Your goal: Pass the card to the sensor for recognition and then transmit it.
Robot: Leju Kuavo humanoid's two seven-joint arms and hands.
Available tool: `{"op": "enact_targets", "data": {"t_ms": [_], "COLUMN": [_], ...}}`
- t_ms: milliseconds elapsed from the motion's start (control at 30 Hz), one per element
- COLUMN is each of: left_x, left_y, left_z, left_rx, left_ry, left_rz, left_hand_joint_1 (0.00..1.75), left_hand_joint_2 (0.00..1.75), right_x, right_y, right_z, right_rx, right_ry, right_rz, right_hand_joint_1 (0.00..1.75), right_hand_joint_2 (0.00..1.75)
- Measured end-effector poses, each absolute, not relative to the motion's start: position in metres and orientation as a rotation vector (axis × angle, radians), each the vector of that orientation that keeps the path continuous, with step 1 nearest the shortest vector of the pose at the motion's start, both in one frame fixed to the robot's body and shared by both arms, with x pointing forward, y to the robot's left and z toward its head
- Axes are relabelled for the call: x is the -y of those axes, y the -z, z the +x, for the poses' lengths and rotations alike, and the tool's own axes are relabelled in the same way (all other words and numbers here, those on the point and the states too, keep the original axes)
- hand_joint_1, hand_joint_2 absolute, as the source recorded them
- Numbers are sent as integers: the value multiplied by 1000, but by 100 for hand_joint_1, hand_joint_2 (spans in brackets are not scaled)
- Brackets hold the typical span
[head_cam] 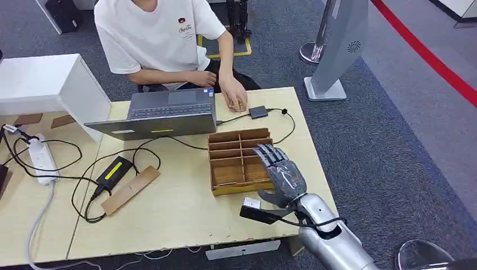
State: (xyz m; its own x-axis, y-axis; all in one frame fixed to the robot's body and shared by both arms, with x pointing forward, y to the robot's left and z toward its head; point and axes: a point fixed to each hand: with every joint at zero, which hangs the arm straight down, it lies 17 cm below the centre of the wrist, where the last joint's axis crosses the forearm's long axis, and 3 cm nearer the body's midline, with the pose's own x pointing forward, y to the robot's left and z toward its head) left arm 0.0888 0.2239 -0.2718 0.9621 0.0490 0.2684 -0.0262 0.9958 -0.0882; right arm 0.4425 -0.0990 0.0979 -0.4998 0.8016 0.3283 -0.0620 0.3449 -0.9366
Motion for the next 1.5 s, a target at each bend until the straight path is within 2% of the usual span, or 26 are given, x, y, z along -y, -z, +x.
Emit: {"op": "enact_targets", "data": {"t_ms": [667,1500], "left_x": [-225,-232], "left_y": [272,273], "left_z": [87,89], "left_rx": [265,283], "left_ry": [-31,-15], "left_rz": [-80,-48], "left_hand_joint_1": [0,0], "left_hand_joint_2": [175,175], "right_x": [121,133], "right_y": [-57,-60], "right_z": [447,453], "right_rx": [1637,1634], "right_ry": [-1260,-1232], "right_rz": [-660,-689], "right_hand_joint_1": [0,0], "right_hand_joint_2": [175,175]}}
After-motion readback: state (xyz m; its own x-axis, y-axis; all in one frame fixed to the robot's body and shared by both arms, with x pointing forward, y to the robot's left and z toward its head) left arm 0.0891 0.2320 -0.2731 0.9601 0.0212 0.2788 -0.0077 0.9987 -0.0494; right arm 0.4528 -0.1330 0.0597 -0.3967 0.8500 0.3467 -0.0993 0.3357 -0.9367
